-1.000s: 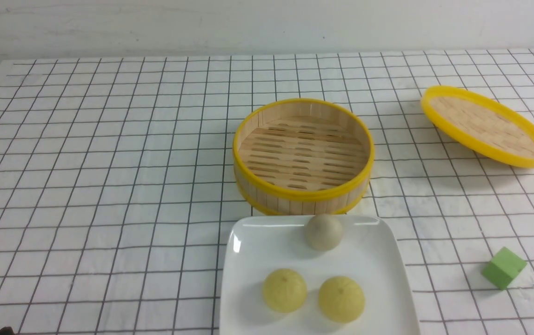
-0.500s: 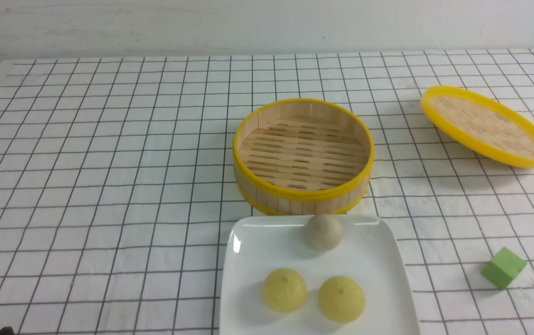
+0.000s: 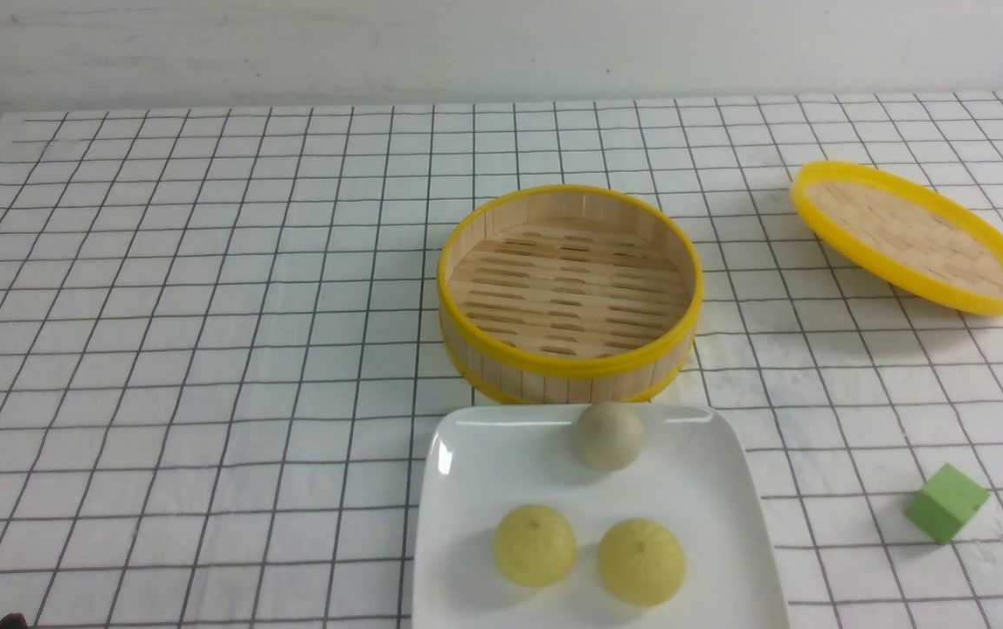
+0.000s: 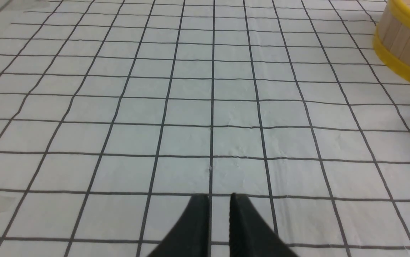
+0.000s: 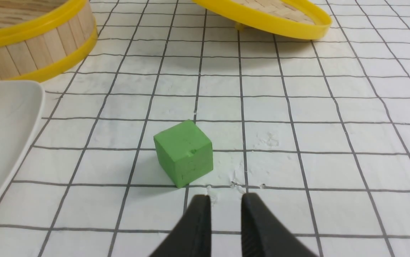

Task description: Put the steamed buns into the plate on the white-black tablecloth.

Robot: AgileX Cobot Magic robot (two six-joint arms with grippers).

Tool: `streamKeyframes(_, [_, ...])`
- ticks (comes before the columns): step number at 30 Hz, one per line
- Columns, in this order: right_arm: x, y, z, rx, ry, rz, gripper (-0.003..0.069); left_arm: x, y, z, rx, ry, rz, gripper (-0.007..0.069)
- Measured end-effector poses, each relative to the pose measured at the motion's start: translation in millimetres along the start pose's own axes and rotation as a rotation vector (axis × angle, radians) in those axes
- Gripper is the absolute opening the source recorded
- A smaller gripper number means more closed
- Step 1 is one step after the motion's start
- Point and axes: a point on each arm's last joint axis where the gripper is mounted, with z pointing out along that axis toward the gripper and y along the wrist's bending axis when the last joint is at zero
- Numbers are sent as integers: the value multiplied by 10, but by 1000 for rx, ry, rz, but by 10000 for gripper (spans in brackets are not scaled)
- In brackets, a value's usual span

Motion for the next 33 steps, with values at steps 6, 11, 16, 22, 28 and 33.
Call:
streamKeyframes(6, [0,0,0,0,0,0,155,1,0,0,0,1,0,126])
streamKeyframes(11, [0,0,0,0,0,0,164,1,0,0,0,1,0,130])
streamKeyframes(16, [0,0,0,0,0,0,171,1,0,0,0,1,0,139])
streamKeyframes(22, [0,0,0,0,0,0,174,1,0,0,0,1,0,143])
streamKeyframes(28, [0,0,0,0,0,0,189,1,0,0,0,1,0,150])
streamKeyframes(33, [0,0,0,0,0,0,198,1,0,0,0,1,0,158])
